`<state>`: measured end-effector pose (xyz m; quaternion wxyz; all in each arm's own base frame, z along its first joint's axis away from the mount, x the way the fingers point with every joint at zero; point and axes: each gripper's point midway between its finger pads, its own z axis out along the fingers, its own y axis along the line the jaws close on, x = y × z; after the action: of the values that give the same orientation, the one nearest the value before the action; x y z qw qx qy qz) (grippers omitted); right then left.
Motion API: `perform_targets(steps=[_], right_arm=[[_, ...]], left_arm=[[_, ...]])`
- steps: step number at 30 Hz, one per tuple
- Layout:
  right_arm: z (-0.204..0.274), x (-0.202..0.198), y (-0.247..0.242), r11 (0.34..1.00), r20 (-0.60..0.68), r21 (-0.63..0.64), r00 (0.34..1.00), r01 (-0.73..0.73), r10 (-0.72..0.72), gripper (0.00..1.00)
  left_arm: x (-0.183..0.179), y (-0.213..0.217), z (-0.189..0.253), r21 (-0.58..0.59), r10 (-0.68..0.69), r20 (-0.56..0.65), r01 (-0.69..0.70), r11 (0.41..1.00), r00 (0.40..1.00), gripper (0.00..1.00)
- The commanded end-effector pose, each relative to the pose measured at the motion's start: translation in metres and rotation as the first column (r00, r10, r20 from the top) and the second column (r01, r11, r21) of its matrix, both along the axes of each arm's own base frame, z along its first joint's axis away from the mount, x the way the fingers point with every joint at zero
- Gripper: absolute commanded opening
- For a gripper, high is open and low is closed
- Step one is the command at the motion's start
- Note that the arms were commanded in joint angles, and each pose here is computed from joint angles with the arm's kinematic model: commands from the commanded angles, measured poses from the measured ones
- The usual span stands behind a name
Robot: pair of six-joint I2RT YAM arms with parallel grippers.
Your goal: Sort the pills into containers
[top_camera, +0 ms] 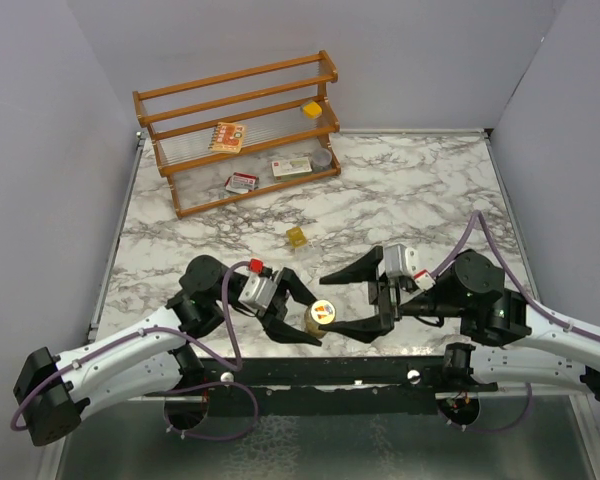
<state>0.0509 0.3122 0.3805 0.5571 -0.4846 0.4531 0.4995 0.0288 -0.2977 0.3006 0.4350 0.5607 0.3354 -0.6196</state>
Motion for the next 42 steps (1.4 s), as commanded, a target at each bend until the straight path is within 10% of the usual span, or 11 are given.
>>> perform_targets(steps=[1,16,27,42], right_arm=[[0.010,0.028,-0.007,0.990,0.034,0.022,0.989,0.142,-0.142,0.83],[0.019,0.014,-0.017,0.996,0.021,0.013,0.996,0.091,-0.091,0.90],[0.026,0.012,-0.034,0.993,0.005,0.046,0.994,0.110,-0.110,0.93],[0.017,0.105,-0.025,0.822,-0.133,0.050,0.820,0.567,-0.557,0.94]], left_arm=[[-0.028,0.008,0.013,-0.059,-0.145,0.124,0.153,0.986,0.982,0.00],[0.028,-0.011,0.014,-0.048,0.201,0.094,-0.197,0.979,0.975,0.00],[0.082,-0.011,0.018,-0.046,0.497,0.036,-0.495,0.868,0.867,0.00],[0.128,0.010,0.014,-0.045,0.727,-0.024,-0.727,0.685,0.686,0.00]])
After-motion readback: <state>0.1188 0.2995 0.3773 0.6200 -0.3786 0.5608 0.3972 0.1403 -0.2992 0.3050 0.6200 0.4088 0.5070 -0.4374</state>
